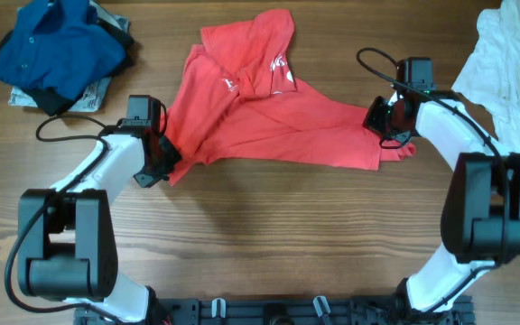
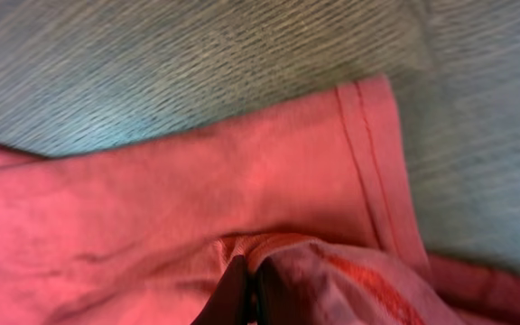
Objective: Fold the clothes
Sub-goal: 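Pull the shirt corners apart with both grippers to stretch it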
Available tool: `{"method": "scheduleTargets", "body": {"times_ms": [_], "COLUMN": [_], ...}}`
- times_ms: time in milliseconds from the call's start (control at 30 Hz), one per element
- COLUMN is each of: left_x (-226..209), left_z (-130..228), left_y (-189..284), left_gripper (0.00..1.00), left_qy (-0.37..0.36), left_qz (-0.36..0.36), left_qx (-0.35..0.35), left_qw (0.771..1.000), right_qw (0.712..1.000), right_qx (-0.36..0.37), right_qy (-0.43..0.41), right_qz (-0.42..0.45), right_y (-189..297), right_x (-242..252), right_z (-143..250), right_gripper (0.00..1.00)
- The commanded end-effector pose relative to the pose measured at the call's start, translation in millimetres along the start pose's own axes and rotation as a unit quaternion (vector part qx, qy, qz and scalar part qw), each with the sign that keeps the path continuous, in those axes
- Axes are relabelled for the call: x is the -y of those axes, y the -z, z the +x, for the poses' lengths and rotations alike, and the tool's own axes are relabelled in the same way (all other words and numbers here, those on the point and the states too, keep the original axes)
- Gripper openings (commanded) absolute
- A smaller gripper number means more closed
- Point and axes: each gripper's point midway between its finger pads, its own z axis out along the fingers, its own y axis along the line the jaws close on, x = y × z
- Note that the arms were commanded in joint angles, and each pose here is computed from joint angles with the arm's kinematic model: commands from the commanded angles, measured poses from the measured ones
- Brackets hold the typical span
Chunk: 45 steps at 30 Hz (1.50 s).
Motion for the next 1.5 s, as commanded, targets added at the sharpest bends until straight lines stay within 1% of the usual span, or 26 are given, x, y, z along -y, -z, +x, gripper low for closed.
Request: {"method": "scheduleTargets", "body": {"times_ms": [0,100,167,233,300,333,400,500,533,567,633,700,833,867,900,967,1000,1100,1133,1200,1267,1367,1400,1467], "left_x": [5,4,1,-4,-11,-15,-20,-21,-21,-21,-21,-21,-21,-21,-21,-21,-21,-22,-22,-22,-22,-21,-21,-21], "left_z": [-8,-7,-5,0,9,13,19,21,21,21,21,21,21,21,21,22,22,22,22,22,22,22,22,22], "left_y": [36,69,90,103,103,101,96,93,92,92,91,91,91,91,91,91,91,91,91,91,91,91,91,91], "left_gripper": [0.04,0.04,0.04,0.04,0.04,0.04,0.04,0.04,0.04,0.04,0.04,0.04,0.04,0.04,0.04,0.04,0.04,0.04,0.04,0.04,0.04,0.04,0.04,0.04], "left_qy": [0.000,0.000,0.000,0.000,0.000,0.000,-0.001,-0.001,-0.001,-0.001,-0.001,-0.001,-0.002,-0.002,-0.002,-0.002,-0.002,-0.002,-0.002,-0.002,-0.002,-0.002,-0.002,-0.002], "left_qz": [0.026,0.046,0.059,0.063,0.049,0.041,0.029,0.023,0.023,0.022,0.021,0.021,0.021,0.021,0.021,0.021,0.021,0.021,0.021,0.021,0.021,0.021,0.021,0.021], "left_qx": [0.030,0.053,0.069,0.074,0.058,0.048,0.034,0.027,0.026,0.025,0.025,0.025,0.024,0.024,0.024,0.024,0.024,0.024,0.024,0.024,0.024,0.024,0.024,0.024], "left_qw": [0.999,0.998,0.996,0.995,0.997,0.998,0.999,0.999,0.999,0.999,0.999,0.999,0.999,0.999,0.999,0.999,0.999,1.000,1.000,1.000,1.000,0.999,0.999,0.999], "right_qw": [0.998,0.993,0.990,0.989,0.992,0.994,0.997,0.999,0.999,1.000,1.000,0.998,0.990,0.989,0.988,0.987,0.987,0.988,0.989,0.988,0.990,0.990,0.990,0.990], "right_qx": [0.052,0.096,0.117,0.125,0.105,0.091,0.060,0.039,0.032,0.024,-0.011,-0.040,-0.096,-0.107,-0.119,-0.127,-0.126,-0.114,-0.102,-0.081,-0.070,-0.072,-0.073,-0.072], "right_qy": [-0.002,-0.002,0.000,0.001,-0.002,-0.004,-0.009,-0.012,-0.013,-0.014,-0.028,-0.045,-0.081,-0.083,-0.085,-0.088,-0.097,-0.095,-0.096,-0.113,-0.109,-0.108,-0.108,-0.109], "right_qz": [-0.038,-0.062,-0.074,-0.078,-0.067,-0.059,-0.041,-0.017,-0.013,-0.009,0.006,0.022,0.057,0.061,0.049,0.035,0.038,0.035,0.047,0.063,0.056,0.055,0.052,0.045], "right_y": [56,110,146,168,175,172,162,140,130,121,111,111,87,77,65,55,50,41,40,39,38,33,30,27], "right_x": [-19,-27,-28,-26,-18,-14,-5,8,11,15,23,31,56,62,64,64,68,71,75,80,78,80,81,81], "right_z": [-14,-16,-9,1,17,24,38,50,54,59,76,91,134,145,158,169,173,173,169,162,156,161,165,167], "right_gripper": [0.04,0.04,0.04,0.04,0.04,0.04,0.08,0.13,0.21,0.27,0.29,0.29,0.37,0.39,0.39,0.40,0.41,0.58,0.63,0.66,0.68,0.66,0.65,0.60]}}
